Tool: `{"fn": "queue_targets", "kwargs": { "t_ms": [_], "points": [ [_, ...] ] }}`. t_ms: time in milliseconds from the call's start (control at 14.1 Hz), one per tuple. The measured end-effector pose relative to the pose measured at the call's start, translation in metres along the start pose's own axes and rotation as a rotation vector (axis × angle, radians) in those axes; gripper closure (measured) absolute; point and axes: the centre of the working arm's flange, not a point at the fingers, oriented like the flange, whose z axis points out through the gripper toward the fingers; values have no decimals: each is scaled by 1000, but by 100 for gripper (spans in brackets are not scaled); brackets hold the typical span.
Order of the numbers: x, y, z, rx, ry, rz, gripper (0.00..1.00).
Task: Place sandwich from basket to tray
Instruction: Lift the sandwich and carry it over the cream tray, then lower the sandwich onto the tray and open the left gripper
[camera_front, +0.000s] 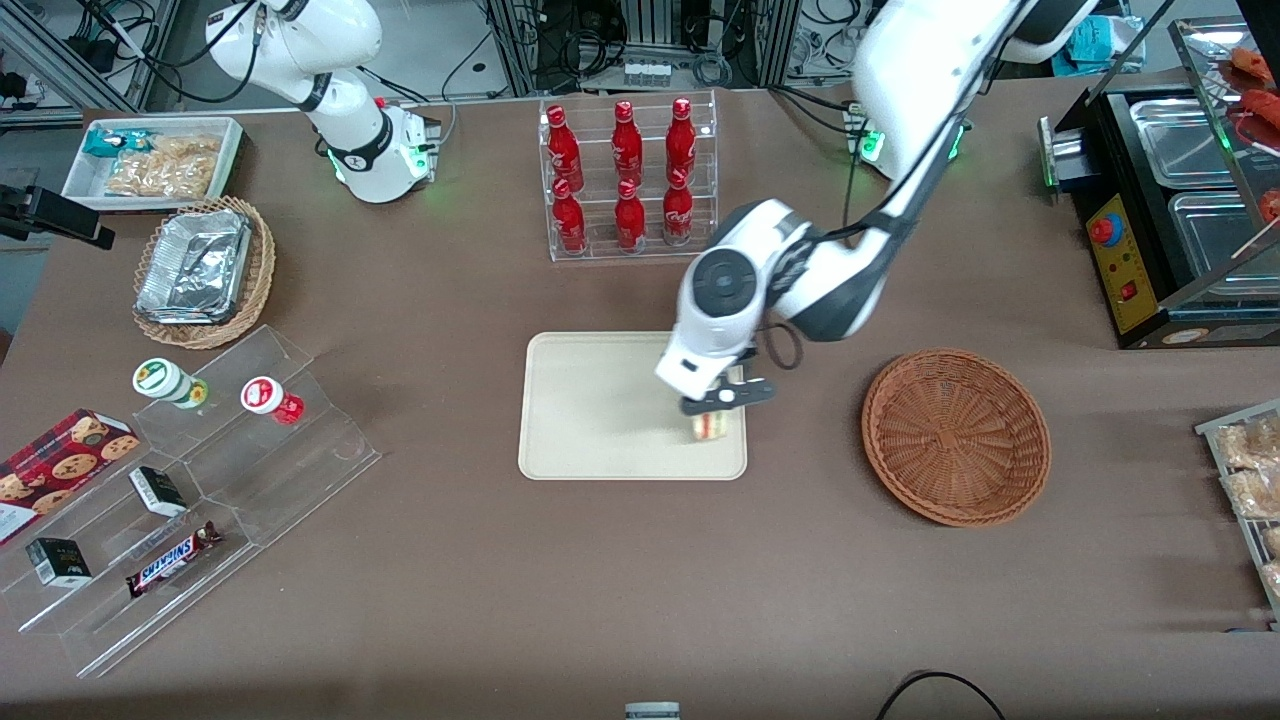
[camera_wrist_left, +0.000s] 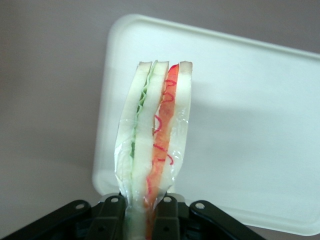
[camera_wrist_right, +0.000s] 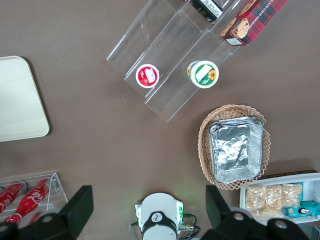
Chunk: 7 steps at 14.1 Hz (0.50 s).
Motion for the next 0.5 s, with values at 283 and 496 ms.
{"fn": "queue_targets", "kwargs": {
  "t_ms": [283,496],
  "points": [
    [-14,39,19,-10,-5,29,73],
    [-17,47,19,-7,13,33,53]
  ]
}}
